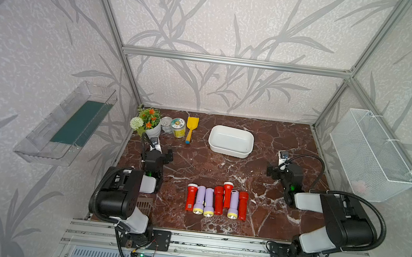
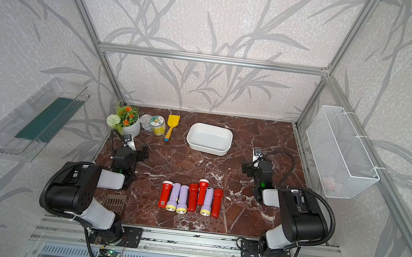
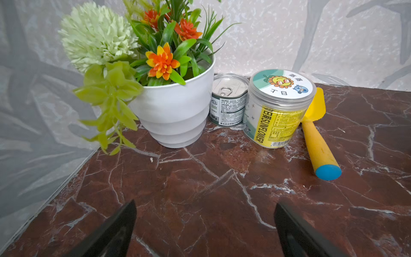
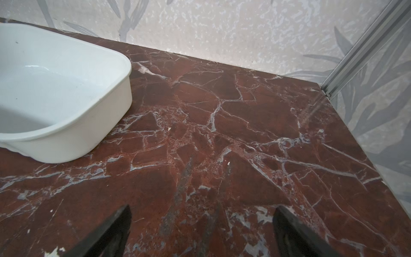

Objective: Put the flashlights into the storage boxes
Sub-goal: Pick up the flashlight from the center of the board.

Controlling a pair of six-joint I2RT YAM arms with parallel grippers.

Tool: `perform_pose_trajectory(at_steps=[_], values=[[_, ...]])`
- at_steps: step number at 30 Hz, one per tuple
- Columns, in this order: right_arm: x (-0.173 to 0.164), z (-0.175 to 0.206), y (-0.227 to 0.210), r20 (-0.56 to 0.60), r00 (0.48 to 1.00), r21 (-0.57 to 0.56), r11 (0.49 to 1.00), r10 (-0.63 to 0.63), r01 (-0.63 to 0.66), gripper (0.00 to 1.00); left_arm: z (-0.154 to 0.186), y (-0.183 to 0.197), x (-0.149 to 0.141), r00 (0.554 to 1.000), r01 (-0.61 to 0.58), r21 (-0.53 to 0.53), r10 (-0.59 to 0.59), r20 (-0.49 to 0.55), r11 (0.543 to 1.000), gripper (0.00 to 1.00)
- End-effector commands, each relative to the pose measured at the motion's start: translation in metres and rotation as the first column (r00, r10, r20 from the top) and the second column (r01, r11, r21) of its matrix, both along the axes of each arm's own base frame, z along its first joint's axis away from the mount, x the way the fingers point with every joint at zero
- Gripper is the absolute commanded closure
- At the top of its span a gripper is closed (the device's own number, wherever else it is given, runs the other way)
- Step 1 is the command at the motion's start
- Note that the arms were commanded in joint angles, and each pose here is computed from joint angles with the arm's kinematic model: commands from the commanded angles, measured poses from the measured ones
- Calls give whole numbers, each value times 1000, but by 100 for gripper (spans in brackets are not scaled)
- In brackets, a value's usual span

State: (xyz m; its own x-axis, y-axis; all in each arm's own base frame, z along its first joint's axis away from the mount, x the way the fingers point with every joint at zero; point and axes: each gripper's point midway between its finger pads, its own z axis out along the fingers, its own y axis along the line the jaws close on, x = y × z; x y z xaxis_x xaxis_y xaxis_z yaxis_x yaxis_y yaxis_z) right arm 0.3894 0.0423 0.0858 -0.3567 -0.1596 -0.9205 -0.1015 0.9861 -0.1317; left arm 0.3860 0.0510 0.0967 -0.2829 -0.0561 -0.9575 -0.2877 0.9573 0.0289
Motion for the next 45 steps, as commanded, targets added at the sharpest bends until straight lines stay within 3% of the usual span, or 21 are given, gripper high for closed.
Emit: perform_pose_trajectory(at_steps=[1, 24, 29, 34, 38, 41, 43, 45], values=[[6, 6, -1, 17, 1000, 3, 1000, 0, 0, 1, 1, 4, 3, 1000, -20, 1, 20, 0, 1000, 1], [5, 5, -1, 14, 1000, 6, 1000, -1, 1, 1, 2, 5, 3, 1000, -23, -3, 23, 5, 1000, 1], [8, 4, -5, -4, 1000, 39, 999, 2, -2, 1, 26, 12, -9, 997, -72, -1, 72, 40, 997, 1], [4, 20, -2, 65, 998, -6, 1000, -10, 10, 1, 60, -4, -17, 997, 3, 23, -5, 83, 1000, 1], [2, 43, 8, 0, 998, -102, 993, -55, 55, 1, 94, -29, -19, 977, 108, -31, -100, 187, 994, 1], [-6, 66, 25, -77, 995, -81, 995, -60, 53, 1, 100, -53, -16, 974, 170, -54, -159, 158, 984, 1], [-15, 85, 41, -44, 997, -132, 990, -63, 57, 1, 98, -68, -13, 977, 190, -34, -185, 109, 981, 1], [-27, 97, 62, -49, 999, -114, 993, 4, -9, 1, 93, -85, -8, 972, 235, -60, -232, 42, 970, 1]])
